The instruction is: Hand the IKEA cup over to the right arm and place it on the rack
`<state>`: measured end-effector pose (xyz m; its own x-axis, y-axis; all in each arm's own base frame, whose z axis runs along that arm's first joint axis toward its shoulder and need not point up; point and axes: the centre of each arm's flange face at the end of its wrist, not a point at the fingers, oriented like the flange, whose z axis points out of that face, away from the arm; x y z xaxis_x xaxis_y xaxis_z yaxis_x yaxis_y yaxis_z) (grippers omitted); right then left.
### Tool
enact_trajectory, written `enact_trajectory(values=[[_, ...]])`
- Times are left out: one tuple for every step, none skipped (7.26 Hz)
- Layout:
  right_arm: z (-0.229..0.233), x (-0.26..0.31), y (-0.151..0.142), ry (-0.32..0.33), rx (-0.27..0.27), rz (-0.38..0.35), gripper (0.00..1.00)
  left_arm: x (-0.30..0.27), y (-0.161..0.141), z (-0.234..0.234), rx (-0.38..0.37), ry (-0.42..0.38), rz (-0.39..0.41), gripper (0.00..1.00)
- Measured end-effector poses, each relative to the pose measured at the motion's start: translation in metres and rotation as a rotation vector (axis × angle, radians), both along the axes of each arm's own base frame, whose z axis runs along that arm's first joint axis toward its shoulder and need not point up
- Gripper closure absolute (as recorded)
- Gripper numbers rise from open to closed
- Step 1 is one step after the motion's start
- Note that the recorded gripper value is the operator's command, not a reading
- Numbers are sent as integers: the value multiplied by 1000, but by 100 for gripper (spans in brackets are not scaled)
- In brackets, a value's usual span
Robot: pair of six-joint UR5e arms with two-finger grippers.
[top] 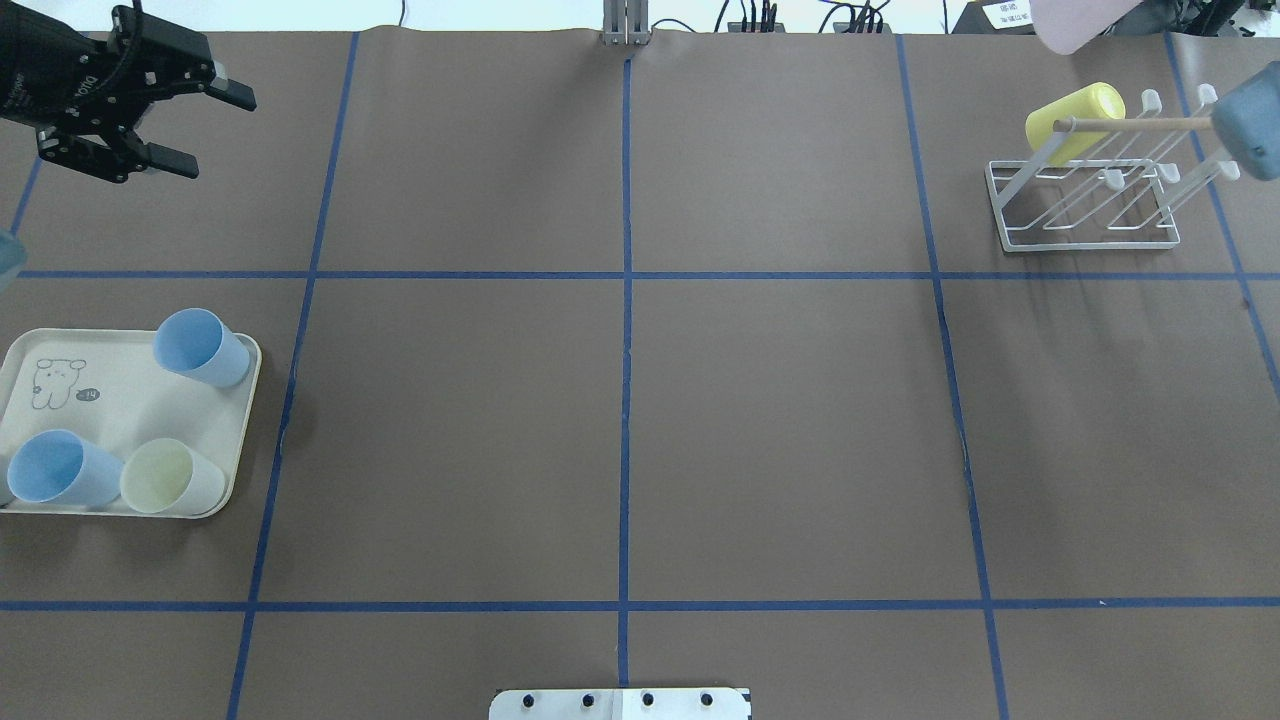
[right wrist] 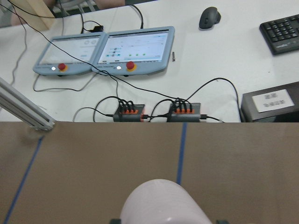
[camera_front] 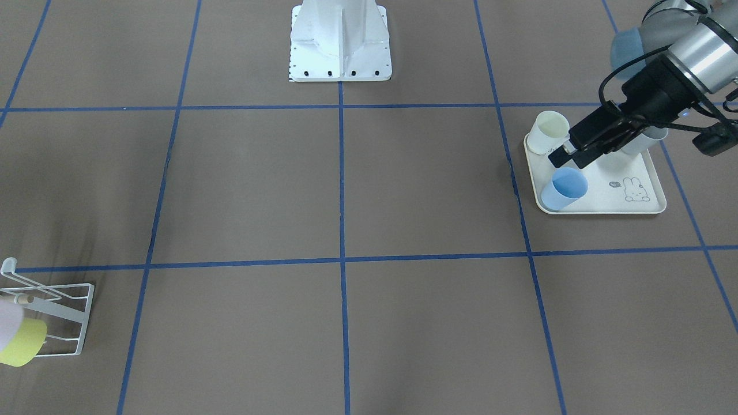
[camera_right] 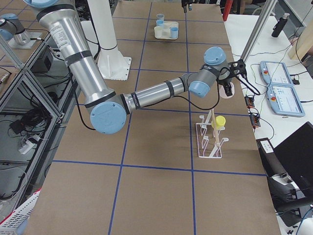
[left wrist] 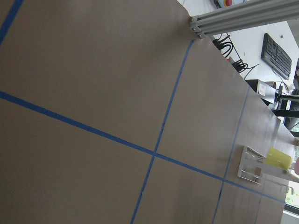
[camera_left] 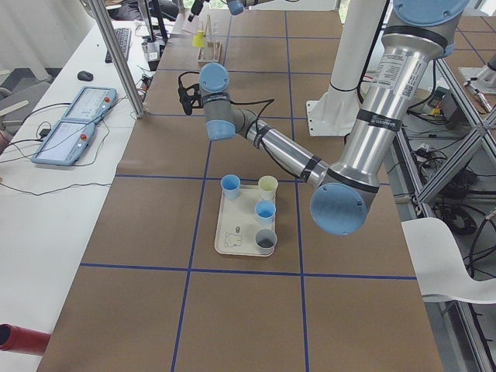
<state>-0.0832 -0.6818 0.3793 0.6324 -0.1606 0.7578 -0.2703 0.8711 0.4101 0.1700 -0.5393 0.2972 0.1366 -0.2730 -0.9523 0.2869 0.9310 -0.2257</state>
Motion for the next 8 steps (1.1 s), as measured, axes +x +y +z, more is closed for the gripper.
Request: enact_trajectory(values=[[18, 19, -12, 120, -31, -74, 83, -6, -3, 11, 19, -39, -2, 0], [40, 34, -23, 188, -71, -126, 83, -9, -5, 24, 36, -83, -5, 0], [64, 42, -31, 216, -117, -154, 83, -9, -6, 33, 48, -120, -7, 0], [87, 44, -37, 222, -164, -169, 83, -9, -7, 36, 58, -141, -9, 0], [104, 42, -40, 219, -200, -181, 83, -9, -7, 36, 64, -150, -12, 0], [112, 38, -43, 214, -220, -190, 83, -9, -6, 36, 68, -153, -13, 0], [112, 35, -47, 211, -226, -195, 83, -8, -6, 35, 70, -154, -14, 0], [112, 33, -51, 209, -232, -197, 83, -9, -5, 35, 71, -154, -14, 0]])
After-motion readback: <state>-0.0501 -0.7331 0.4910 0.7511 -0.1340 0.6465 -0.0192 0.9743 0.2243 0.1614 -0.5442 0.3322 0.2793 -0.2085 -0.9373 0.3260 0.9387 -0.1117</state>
